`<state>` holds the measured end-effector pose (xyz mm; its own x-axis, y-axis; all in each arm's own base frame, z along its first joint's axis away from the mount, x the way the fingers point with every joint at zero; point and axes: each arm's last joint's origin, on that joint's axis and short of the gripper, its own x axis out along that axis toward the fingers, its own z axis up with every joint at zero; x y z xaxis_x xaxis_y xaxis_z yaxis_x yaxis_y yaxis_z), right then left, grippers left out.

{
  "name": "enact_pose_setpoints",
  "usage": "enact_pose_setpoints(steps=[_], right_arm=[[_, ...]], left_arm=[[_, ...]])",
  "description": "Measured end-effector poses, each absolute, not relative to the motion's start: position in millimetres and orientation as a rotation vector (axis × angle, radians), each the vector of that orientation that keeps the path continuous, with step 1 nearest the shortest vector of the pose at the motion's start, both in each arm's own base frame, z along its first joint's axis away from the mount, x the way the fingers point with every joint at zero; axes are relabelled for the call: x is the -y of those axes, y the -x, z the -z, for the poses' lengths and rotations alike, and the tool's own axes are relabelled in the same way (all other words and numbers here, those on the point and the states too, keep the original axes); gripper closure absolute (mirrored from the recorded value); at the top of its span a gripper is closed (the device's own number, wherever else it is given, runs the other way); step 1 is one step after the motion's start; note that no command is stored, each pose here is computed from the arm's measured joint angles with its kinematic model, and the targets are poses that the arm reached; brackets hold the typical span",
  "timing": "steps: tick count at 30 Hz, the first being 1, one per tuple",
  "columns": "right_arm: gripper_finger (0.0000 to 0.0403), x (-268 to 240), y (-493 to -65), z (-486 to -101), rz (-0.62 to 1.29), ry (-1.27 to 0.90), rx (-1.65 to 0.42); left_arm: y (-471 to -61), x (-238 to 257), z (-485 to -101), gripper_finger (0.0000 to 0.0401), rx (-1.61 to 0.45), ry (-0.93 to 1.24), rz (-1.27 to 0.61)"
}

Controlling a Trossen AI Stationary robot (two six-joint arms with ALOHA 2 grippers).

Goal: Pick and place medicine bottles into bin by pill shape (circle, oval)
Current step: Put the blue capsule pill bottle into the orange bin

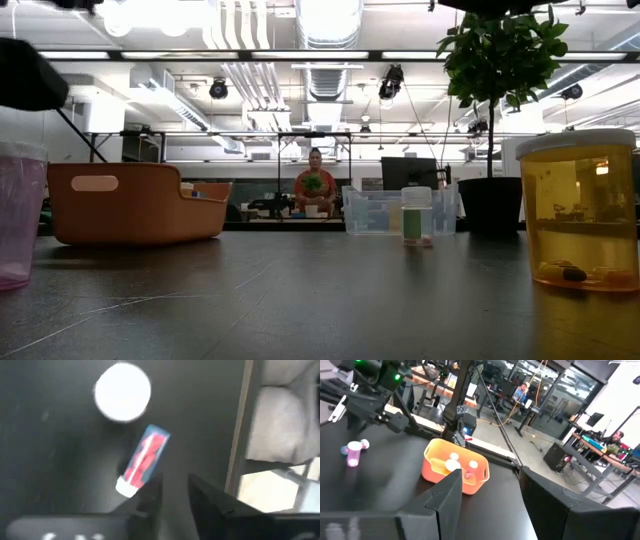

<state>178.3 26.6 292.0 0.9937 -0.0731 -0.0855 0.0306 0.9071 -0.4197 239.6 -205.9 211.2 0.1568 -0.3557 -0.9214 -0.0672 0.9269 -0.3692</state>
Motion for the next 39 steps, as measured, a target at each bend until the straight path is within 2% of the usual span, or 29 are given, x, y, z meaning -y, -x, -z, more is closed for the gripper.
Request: enact_pose_setpoints(steps=[6,11,25,32,35,39], right_arm=[[0.0213,-27,-178,-293,0.055,0.448,-0.089],[0.0213,-27,-178,-293,0.054,0.456,-0.093],[0.0213,-27,-178,-292,0.053,0.446,-0.099],[0.0213,-27,-178,-292,0.052,0.446,-0.100],[0.0213,-27,-178,-292,0.052,0.446,-0.099],[0.0213,-27,-178,-292,0.052,0.446,-0.099]], left_arm=[[-231,211,-201,0.0234,-1.364,0.304,0.175],[-233,210,-200,0.0199,-1.295,0.264,0.117],[-229,229,-161,0.0196,-1.420,0.192,0.136],[-229,229,-158,0.0197,-1.423,0.182,0.125],[-229,228,-157,0.0209,-1.423,0.176,0.118],[-228,227,-156,0.0245,-1.426,0.170,0.109]])
